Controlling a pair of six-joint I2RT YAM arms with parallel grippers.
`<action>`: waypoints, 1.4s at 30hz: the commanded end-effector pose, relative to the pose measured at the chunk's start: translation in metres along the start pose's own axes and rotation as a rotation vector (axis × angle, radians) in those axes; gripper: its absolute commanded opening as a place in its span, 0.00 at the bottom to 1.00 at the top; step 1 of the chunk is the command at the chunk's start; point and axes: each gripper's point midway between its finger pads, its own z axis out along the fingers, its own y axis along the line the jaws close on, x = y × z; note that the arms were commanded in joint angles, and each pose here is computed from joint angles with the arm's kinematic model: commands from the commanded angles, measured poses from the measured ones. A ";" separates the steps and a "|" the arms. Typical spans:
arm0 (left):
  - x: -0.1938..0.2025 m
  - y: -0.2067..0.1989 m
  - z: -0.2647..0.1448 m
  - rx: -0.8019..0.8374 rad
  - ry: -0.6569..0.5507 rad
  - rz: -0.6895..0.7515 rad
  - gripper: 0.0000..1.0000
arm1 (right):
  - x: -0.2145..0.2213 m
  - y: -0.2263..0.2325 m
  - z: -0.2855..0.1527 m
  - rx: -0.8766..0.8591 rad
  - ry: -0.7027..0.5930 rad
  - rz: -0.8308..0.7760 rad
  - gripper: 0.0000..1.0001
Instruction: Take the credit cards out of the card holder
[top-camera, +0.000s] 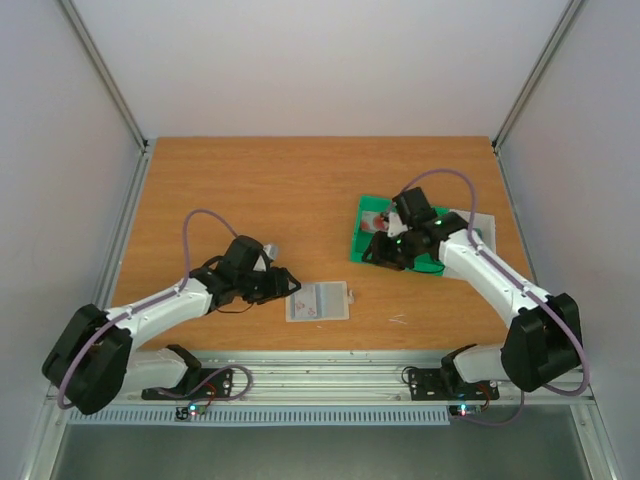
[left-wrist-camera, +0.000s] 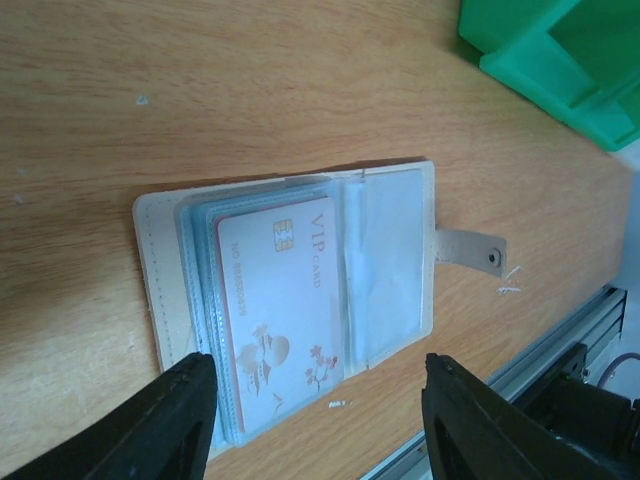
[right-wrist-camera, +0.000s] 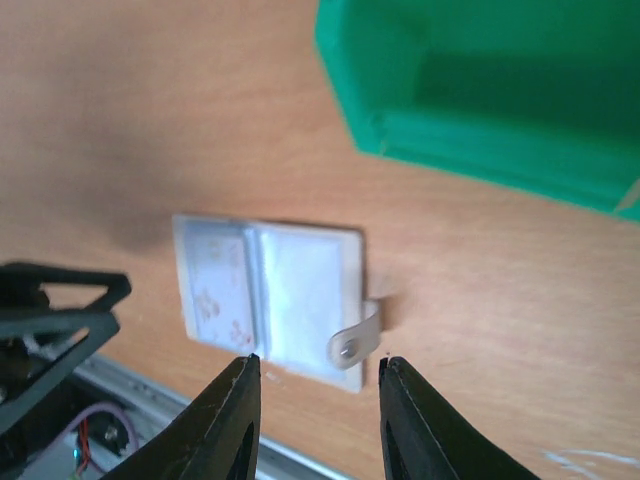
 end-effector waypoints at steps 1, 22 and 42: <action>-0.005 -0.002 0.009 0.028 -0.010 0.012 0.56 | 0.022 0.036 0.018 -0.071 0.027 -0.027 0.35; 0.009 0.015 0.034 0.055 0.046 -0.032 0.08 | 0.086 0.076 0.126 -0.079 0.191 -0.178 0.28; 0.015 0.034 0.043 -0.010 0.065 -0.042 0.03 | 0.094 0.056 0.156 -0.038 0.233 -0.164 0.25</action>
